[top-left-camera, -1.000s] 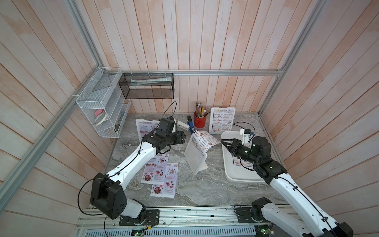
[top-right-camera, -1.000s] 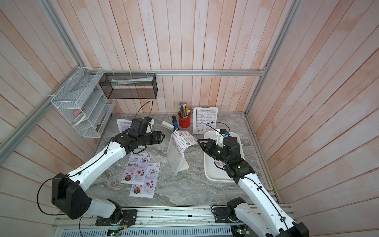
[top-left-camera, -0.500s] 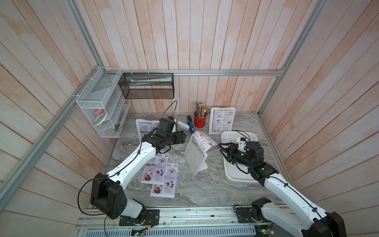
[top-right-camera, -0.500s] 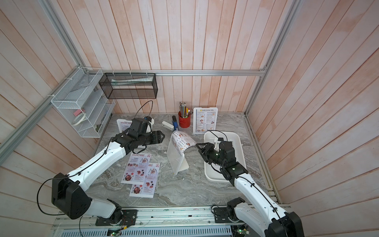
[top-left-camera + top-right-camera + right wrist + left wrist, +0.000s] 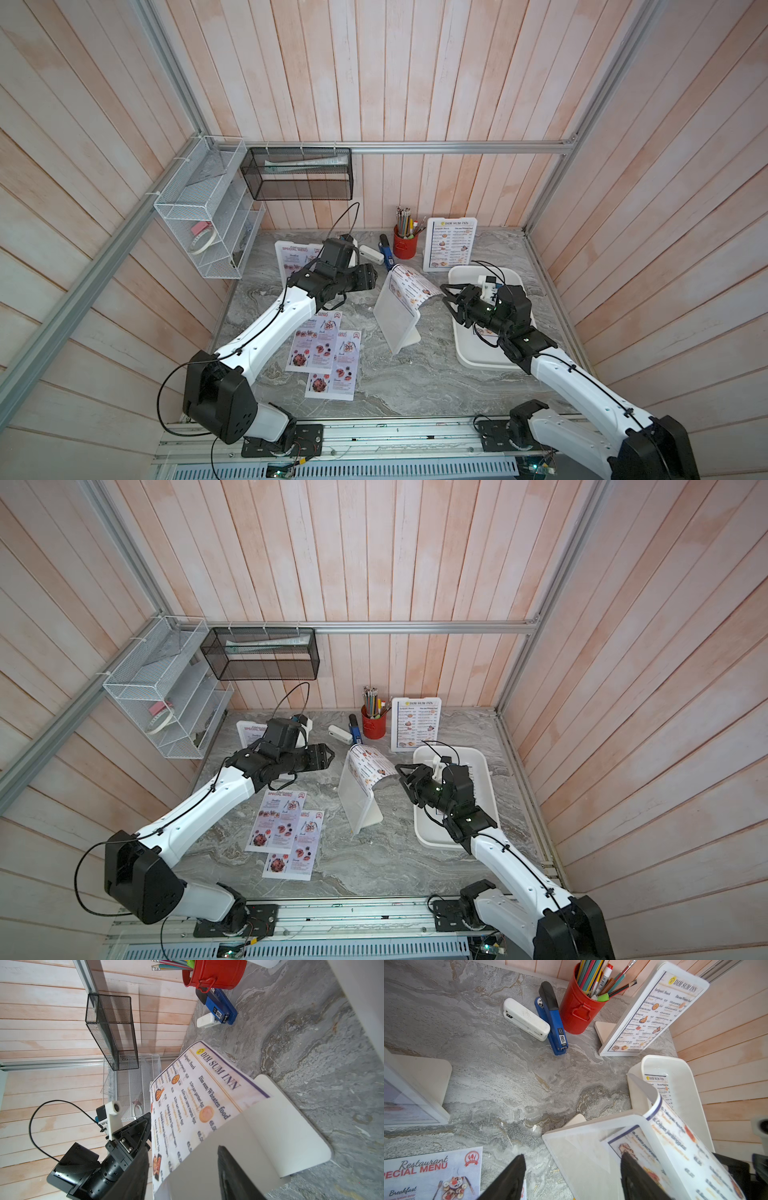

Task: Replace the menus in the menu holders
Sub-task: Insert the menu into the menu holder.

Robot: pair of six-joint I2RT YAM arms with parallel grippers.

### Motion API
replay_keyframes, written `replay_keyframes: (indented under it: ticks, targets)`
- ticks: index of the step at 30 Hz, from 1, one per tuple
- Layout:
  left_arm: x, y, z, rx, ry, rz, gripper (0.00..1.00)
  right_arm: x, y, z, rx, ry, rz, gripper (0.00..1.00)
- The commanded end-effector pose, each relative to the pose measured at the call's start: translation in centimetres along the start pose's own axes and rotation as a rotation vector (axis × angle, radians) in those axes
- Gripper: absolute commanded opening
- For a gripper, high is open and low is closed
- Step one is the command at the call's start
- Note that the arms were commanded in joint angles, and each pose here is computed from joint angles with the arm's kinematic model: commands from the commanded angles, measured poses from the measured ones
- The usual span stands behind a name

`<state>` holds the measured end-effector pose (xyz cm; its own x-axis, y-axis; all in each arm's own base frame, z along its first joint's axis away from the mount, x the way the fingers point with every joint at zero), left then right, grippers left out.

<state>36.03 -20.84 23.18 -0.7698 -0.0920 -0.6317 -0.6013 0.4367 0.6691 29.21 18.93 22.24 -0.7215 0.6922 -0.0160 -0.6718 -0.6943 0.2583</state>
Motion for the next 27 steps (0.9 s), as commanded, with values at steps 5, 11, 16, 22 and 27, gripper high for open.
replay_keyframes:
  ticks: [5,11,16,22,27]
  targets:
    - [-0.9,0.4,-0.5,0.016,-0.014,-0.013,0.74,-0.6,-1.2,0.4,-0.035,0.008,-0.018,0.56]
    - [-0.9,0.8,-0.2,-0.001,-0.02,-0.016,0.74,-1.3,-2.0,0.3,-0.045,0.013,-0.04,0.57]
    - [-0.9,0.9,-0.2,-0.003,-0.02,-0.019,0.74,-2.4,-2.8,0.6,-0.057,0.032,-0.069,0.57]
    - [-0.8,1.0,0.0,-0.015,-0.021,-0.019,0.74,-4.1,-3.1,1.6,-0.072,0.095,-0.108,0.56]
    - [-0.7,0.9,0.1,-0.019,-0.019,-0.017,0.75,-4.9,-3.2,2.6,-0.105,0.148,-0.123,0.54]
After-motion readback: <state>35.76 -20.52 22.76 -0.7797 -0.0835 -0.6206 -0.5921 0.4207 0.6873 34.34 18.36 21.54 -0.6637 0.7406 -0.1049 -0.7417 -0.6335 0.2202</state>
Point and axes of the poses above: each gripper's point midway between its finger pads, its own y axis back along the fingers, its own z axis along the line the jaws close on, x = y × z, the point moved 1 cm from there along y, back along the fingers, and after that the axes turned 1 degree about -y, right-handed, at the moved point
